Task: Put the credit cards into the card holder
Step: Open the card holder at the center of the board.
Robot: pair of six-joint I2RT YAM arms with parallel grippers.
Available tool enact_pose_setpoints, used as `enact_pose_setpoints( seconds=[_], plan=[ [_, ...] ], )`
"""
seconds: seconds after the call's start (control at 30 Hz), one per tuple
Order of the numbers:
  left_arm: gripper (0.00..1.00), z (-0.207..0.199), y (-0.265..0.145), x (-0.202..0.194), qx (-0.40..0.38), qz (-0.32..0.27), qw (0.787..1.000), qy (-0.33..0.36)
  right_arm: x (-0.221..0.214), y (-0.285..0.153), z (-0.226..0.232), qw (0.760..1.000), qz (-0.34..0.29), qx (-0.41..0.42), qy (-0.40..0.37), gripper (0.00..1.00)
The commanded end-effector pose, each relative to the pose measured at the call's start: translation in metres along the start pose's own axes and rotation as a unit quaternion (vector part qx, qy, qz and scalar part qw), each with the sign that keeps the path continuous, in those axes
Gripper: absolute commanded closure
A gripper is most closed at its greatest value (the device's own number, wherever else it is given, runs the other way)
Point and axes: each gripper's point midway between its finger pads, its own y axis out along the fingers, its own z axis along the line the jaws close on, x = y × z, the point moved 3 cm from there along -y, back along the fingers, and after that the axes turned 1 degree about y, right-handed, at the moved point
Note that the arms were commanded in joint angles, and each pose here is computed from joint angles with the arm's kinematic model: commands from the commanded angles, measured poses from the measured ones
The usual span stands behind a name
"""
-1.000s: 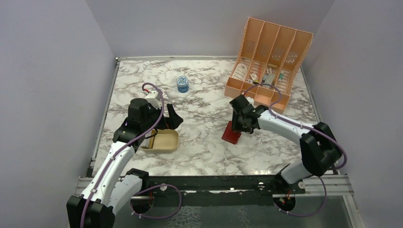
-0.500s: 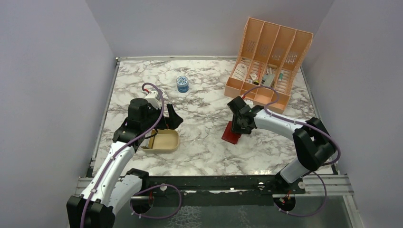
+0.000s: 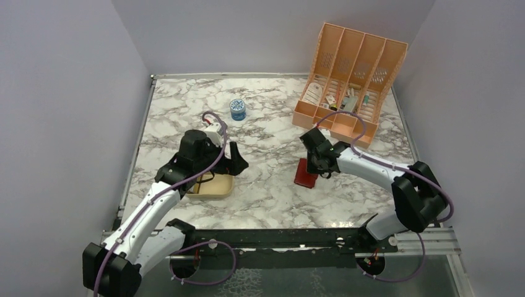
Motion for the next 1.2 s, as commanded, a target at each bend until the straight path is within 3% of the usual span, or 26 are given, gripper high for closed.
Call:
enact_pose_setpoints(
  seconds=[0.0,0.33,0.67,0.9,1.07,1.17],
  plan=[
    [0.15,-0.020,0.009,-0.008,-0.015,0.024,1.000,-0.010,0.005,-0.011,0.004,0.998,-0.033,0.042,-0.029,0.99],
    [0.22,-0.062,0.031,-0.015,-0.077,0.047,0.993,-0.073,0.005,-0.048,0.023,0.982,-0.068,0.169,-0.047,0.99],
    [0.21,-0.113,0.050,-0.021,-0.182,0.061,0.973,-0.127,-0.002,-0.113,0.053,0.929,-0.086,0.361,-0.018,0.99],
    [0.21,-0.127,0.071,-0.031,-0.193,0.081,0.970,-0.126,-0.005,-0.136,0.068,0.896,-0.080,0.436,-0.009,0.99],
    [0.36,-0.128,0.081,-0.040,-0.182,0.096,0.972,-0.111,-0.007,-0.142,0.071,0.887,-0.075,0.455,-0.009,0.99],
    [0.56,-0.128,0.084,-0.040,-0.177,0.096,0.974,-0.106,-0.010,-0.142,0.071,0.885,-0.072,0.460,-0.008,0.99]
  ],
)
